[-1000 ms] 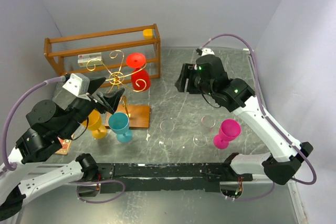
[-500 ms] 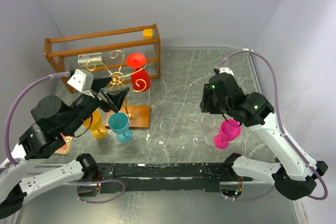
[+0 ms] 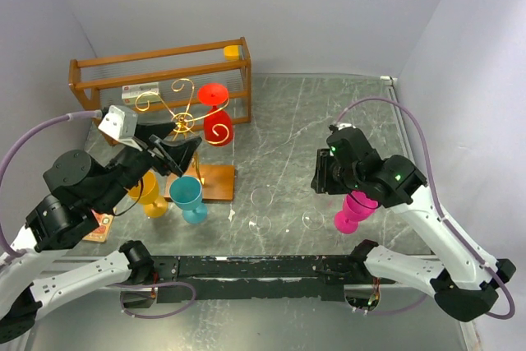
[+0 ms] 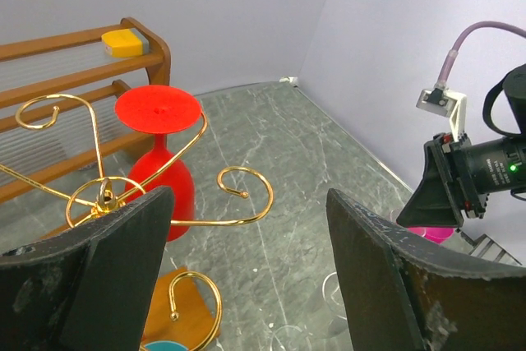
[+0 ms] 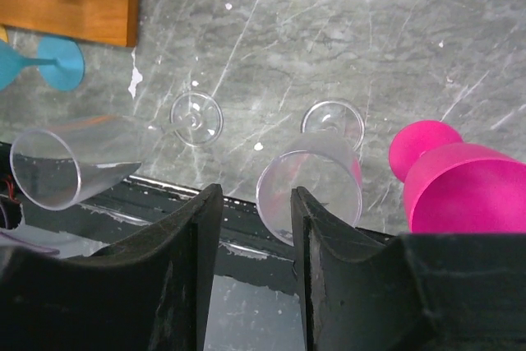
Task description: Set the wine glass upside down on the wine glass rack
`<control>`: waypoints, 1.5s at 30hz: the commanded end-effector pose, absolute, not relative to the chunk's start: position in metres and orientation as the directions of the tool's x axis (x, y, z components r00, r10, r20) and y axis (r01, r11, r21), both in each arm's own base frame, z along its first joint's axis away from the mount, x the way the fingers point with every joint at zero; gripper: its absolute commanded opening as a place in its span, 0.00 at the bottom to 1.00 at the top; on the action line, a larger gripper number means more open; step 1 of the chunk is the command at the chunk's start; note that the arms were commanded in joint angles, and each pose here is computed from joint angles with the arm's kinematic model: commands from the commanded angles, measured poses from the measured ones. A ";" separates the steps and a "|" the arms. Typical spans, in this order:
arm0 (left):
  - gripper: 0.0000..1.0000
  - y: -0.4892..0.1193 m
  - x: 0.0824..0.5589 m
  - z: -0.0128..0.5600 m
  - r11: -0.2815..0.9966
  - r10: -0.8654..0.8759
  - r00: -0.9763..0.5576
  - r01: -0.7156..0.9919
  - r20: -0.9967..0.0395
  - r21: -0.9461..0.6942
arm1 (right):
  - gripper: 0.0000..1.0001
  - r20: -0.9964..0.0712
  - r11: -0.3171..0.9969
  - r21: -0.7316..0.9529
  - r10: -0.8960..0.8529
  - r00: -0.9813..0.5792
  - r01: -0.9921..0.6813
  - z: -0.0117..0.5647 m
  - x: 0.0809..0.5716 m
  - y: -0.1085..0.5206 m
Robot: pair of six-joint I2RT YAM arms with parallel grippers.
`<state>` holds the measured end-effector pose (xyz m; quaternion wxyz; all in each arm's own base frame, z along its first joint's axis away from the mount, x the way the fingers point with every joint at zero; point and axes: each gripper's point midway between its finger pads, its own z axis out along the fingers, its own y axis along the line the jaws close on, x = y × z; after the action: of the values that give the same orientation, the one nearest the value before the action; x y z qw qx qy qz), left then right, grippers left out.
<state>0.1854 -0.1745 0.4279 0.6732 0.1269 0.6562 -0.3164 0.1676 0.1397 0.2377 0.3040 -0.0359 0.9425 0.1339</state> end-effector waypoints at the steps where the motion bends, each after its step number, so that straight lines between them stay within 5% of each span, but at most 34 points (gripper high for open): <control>1: 0.85 -0.171 0.181 0.430 0.757 -0.286 -0.077 0.593 -0.955 -0.274 | 0.39 -0.548 0.956 0.239 -0.011 -0.837 -0.168 0.225 0.160 0.142; 19: 0.87 -0.182 0.157 0.444 0.658 -0.290 -0.066 0.710 -0.955 -0.249 | 0.21 -0.528 0.980 0.163 -0.013 -0.849 -0.116 0.200 0.177 0.143; 28: 0.88 -0.190 0.152 0.442 0.624 -0.266 -0.073 0.747 -0.961 -0.229 | 0.01 -0.547 0.982 0.153 -0.010 -0.837 -0.112 0.204 0.187 0.145; 45: 0.95 -0.234 0.155 0.452 0.504 -0.328 -0.214 0.784 -0.920 -0.362 | 0.00 -0.799 0.962 0.226 0.095 -0.593 -0.150 0.291 0.246 0.165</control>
<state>0.1653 -0.2215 0.4177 0.6059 0.1956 0.6597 -0.3993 0.2237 0.1609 0.2561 0.3791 -0.0355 0.9173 0.1164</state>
